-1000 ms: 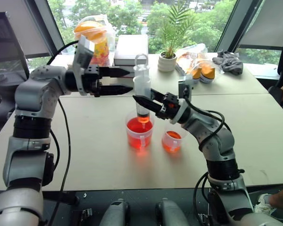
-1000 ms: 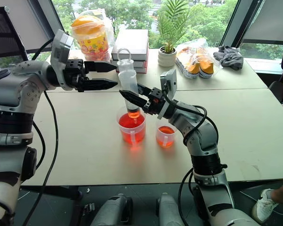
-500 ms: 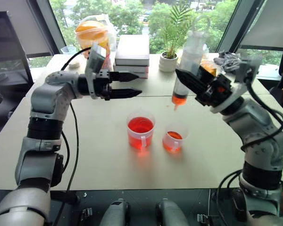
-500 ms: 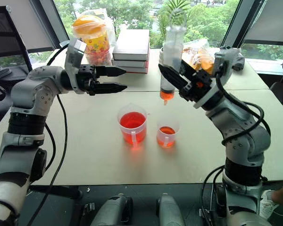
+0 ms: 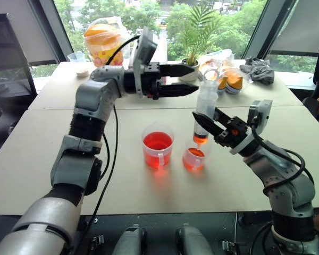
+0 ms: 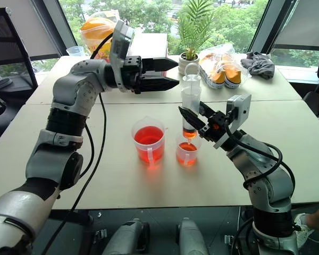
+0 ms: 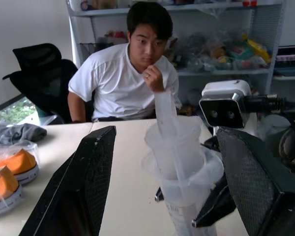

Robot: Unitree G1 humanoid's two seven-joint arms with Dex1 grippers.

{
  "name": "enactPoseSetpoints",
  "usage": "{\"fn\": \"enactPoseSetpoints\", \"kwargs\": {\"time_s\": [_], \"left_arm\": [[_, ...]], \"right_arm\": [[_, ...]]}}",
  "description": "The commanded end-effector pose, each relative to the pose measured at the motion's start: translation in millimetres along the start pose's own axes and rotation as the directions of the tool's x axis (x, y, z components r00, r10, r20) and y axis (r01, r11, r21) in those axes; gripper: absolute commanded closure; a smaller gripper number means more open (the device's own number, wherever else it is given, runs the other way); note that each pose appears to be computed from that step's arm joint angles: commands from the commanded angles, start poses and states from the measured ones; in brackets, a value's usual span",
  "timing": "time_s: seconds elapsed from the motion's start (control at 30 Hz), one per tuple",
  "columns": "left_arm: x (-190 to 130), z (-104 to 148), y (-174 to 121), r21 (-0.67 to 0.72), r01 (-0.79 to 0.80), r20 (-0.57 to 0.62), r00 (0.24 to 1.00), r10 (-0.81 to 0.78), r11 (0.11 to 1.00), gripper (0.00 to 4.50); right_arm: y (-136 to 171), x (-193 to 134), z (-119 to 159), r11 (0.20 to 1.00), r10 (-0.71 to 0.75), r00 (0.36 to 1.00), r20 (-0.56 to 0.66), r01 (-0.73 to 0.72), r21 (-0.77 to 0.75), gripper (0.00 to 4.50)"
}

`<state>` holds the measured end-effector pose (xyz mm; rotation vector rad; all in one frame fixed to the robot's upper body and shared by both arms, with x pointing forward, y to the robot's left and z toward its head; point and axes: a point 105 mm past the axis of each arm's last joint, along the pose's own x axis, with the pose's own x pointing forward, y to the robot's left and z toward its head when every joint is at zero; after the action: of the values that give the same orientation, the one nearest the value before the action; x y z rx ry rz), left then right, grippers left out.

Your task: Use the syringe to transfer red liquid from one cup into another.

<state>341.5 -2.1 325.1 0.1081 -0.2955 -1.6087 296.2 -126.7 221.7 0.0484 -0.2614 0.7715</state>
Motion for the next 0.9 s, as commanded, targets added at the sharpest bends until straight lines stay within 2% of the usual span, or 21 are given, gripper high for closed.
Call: {"fn": "enactPoseSetpoints", "kwargs": {"time_s": [0.03, 0.17, 0.2, 0.27, 0.4, 0.43, 0.6, 0.9], "left_arm": [[14.6, 11.0, 0.8, 0.040, 0.019, 0.025, 1.000, -0.020, 0.999, 1.18], [21.3, 6.6, -0.2, 0.014, 0.047, 0.028, 0.998, -0.048, 0.999, 1.18], [22.0, 5.5, -0.5, 0.011, 0.051, 0.027, 0.998, -0.051, 0.999, 1.42], [22.4, 4.6, -0.7, 0.004, 0.056, 0.030, 0.998, -0.056, 0.998, 2.06], [22.3, 4.8, -2.7, 0.000, 0.070, 0.036, 0.997, -0.070, 0.998, 4.11], [22.3, 4.8, -3.1, 0.000, 0.073, 0.036, 0.997, -0.073, 0.997, 4.44], [22.5, 0.5, -7.8, -0.004, 0.096, 0.024, 0.995, -0.096, 0.995, 4.44], [21.4, -28.7, -22.7, -0.029, 0.135, -0.048, 0.989, -0.137, 0.990, 4.44]], "right_arm": [[8.3, -0.3, 15.0, 0.998, 0.021, 0.999, 0.050, -0.018, -0.061, 3.11], [10.3, -0.4, 15.4, 0.997, 0.022, 0.999, 0.048, -0.018, -0.070, 3.11], [10.6, -0.5, 15.6, 0.997, 0.022, 0.999, 0.047, -0.018, -0.072, 3.11], [11.4, -0.5, 16.2, 0.997, 0.023, 0.999, 0.046, -0.019, -0.076, 3.11], [12.1, 0.3, 18.0, 0.996, 0.026, 0.999, 0.045, -0.022, -0.083, 3.11], [12.3, 0.4, 18.2, 0.996, 0.027, 0.999, 0.045, -0.023, -0.085, 3.11], [13.5, 1.3, 23.5, 0.994, 0.035, 0.998, 0.048, -0.030, -0.101, 3.11], [13.6, 1.2, 50.8, 0.989, 0.041, 0.996, 0.085, -0.029, -0.146, 3.11]]}}
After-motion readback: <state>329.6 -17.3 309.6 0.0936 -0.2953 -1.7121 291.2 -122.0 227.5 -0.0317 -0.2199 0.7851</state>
